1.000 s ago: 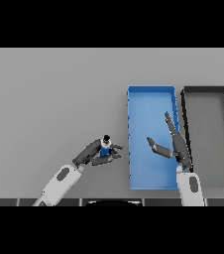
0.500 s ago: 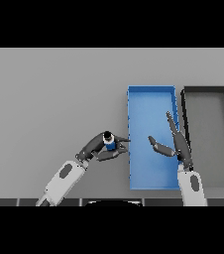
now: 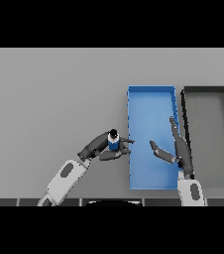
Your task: Pick up the blue pipe and place it into the blue bin.
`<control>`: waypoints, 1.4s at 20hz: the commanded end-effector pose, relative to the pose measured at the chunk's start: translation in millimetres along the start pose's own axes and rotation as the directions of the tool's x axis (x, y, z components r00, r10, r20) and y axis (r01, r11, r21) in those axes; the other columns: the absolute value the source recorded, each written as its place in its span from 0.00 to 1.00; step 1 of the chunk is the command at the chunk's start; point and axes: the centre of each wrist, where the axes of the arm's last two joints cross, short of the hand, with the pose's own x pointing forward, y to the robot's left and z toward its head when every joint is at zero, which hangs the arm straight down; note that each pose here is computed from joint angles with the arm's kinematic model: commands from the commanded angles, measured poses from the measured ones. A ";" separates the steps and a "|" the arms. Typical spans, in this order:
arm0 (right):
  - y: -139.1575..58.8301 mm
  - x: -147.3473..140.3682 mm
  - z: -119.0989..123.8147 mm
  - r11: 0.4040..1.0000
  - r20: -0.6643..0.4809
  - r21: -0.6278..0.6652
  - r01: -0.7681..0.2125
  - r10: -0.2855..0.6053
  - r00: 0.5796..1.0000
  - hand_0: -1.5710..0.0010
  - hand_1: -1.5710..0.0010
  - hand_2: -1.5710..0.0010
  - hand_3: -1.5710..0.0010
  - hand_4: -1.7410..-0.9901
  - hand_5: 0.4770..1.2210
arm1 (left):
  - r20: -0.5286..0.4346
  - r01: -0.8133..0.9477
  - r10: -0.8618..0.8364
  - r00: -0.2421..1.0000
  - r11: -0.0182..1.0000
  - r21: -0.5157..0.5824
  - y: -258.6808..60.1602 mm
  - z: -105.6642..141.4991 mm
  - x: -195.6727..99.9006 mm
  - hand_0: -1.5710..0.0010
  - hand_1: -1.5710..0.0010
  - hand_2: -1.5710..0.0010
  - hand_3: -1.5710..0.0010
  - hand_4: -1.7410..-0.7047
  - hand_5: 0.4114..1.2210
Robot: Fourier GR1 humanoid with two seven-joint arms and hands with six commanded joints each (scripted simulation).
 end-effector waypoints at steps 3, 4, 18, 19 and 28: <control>3.0 5.9 9.5 0.999 -0.029 -0.033 -0.019 0.018 0.999 1.00 1.00 1.00 1.00 0.74 0.14 | 0.009 0.007 -0.007 1.000 1.000 0.005 0.8 0.9 1.2 0.00 0.00 0.00 0.00 0.26 1.00; 1.4 7.1 11.5 0.999 -0.023 -0.042 -0.018 0.017 1.000 1.00 1.00 1.00 1.00 0.73 0.13 | 0.012 0.011 -0.011 1.000 1.000 0.003 -0.2 -0.1 2.0 0.00 0.00 0.00 0.00 0.26 1.00; -32.9 123.5 -14.0 0.916 0.269 0.397 -0.049 -0.065 0.961 1.00 1.00 1.00 1.00 0.69 0.08 | 0.000 0.036 -0.036 0.999 0.999 -0.012 2.0 4.4 3.7 0.00 0.00 0.00 0.00 0.26 1.00; -29.3 128.3 -16.2 0.902 0.284 0.428 -0.064 -0.067 0.957 1.00 1.00 1.00 1.00 0.68 0.07 | 0.006 0.039 -0.039 0.999 0.999 -0.014 1.6 3.7 3.4 0.00 0.00 0.00 0.00 0.26 1.00; 10.9 164.0 -37.4 0.768 0.272 0.632 -0.104 -0.094 0.958 1.00 1.00 1.00 1.00 0.70 0.06 | -0.009 0.049 -0.050 0.999 0.999 -0.022 3.7 -0.8 7.0 0.00 0.00 0.00 0.00 0.26 1.00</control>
